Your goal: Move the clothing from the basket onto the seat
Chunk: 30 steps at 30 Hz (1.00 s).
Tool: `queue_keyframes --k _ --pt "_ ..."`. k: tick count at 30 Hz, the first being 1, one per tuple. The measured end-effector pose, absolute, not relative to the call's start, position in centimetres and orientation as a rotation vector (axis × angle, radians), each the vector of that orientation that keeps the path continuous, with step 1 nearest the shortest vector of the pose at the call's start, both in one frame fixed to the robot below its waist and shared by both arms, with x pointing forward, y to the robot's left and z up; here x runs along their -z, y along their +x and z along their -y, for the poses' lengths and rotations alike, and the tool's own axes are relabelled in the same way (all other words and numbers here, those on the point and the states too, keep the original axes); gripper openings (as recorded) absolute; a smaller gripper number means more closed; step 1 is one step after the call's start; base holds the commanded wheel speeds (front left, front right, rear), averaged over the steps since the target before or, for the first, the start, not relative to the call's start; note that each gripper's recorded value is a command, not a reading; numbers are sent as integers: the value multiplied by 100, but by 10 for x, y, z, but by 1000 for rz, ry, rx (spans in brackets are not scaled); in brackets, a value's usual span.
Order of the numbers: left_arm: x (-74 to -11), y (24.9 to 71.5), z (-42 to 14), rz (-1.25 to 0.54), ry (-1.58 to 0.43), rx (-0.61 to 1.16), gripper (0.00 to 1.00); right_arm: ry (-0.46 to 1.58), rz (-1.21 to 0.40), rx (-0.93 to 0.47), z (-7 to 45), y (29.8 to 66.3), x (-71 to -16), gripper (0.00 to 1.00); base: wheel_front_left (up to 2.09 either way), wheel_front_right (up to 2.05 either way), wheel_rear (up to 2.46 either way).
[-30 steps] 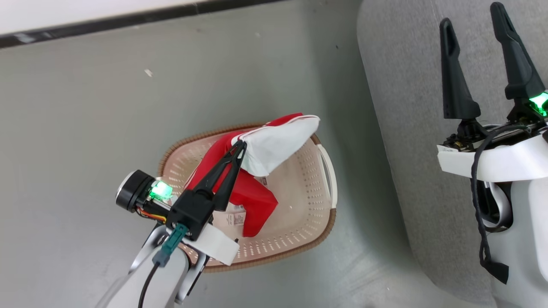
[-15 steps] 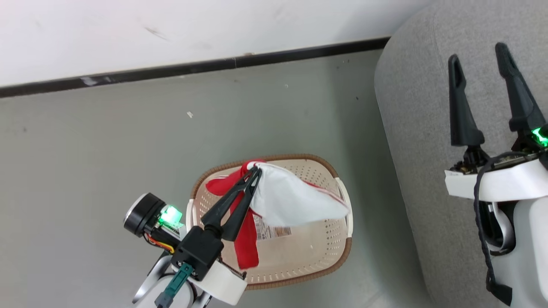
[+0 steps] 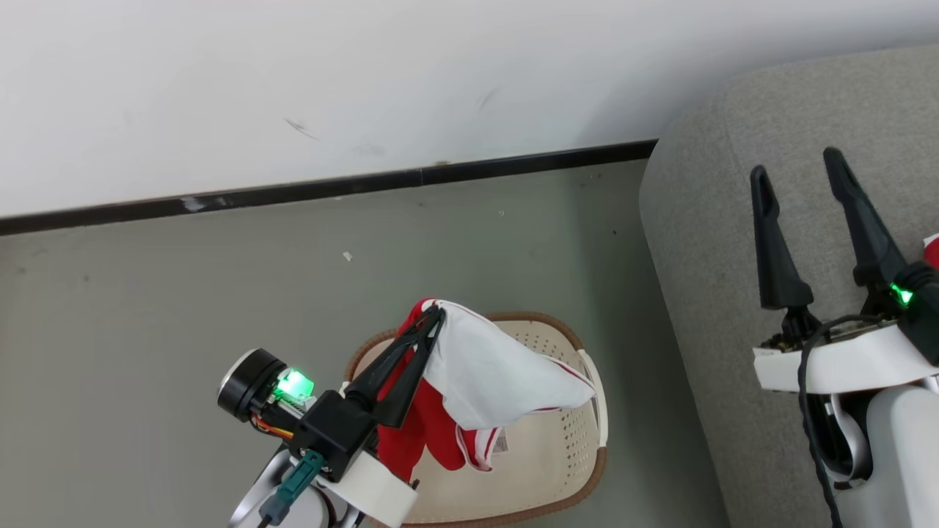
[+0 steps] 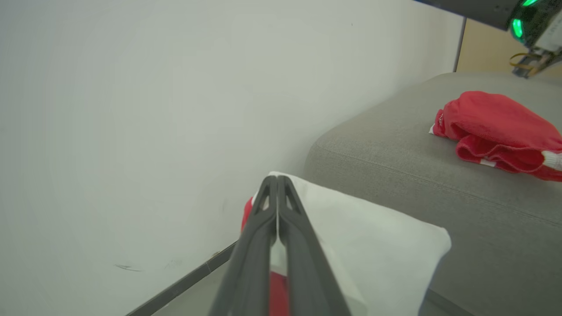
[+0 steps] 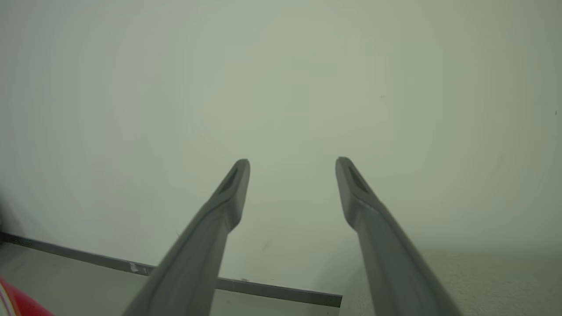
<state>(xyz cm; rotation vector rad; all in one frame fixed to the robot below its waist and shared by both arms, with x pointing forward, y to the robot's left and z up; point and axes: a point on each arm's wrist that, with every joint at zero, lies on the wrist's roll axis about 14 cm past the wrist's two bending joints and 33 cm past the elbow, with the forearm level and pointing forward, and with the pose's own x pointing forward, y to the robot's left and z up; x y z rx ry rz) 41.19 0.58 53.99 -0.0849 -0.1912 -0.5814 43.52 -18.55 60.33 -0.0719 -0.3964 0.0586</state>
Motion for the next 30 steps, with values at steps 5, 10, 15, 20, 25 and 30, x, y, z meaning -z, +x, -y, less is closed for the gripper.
queue_keyframes --k 5,10,15,20,25,30 --pt "-547 404 0 201 -81 603 41 -72 398 -54 187 421 -607 100 0 0 0" --pt "-558 399 7 227 -100 616 100 -74 406 -45 189 411 -611 100 0 0 0" --pt "-564 397 5 241 -105 606 100 -75 403 -33 193 402 -611 100 0 0 0" --pt "-565 402 -10 234 -124 542 100 -79 408 -27 195 398 -613 100 0 0 0" --pt "-567 413 -45 244 -110 420 100 -80 420 -33 192 396 -617 100 0 0 0" --pt "-567 420 -81 240 -108 291 100 -77 413 -40 189 393 -615 100 0 0 0"
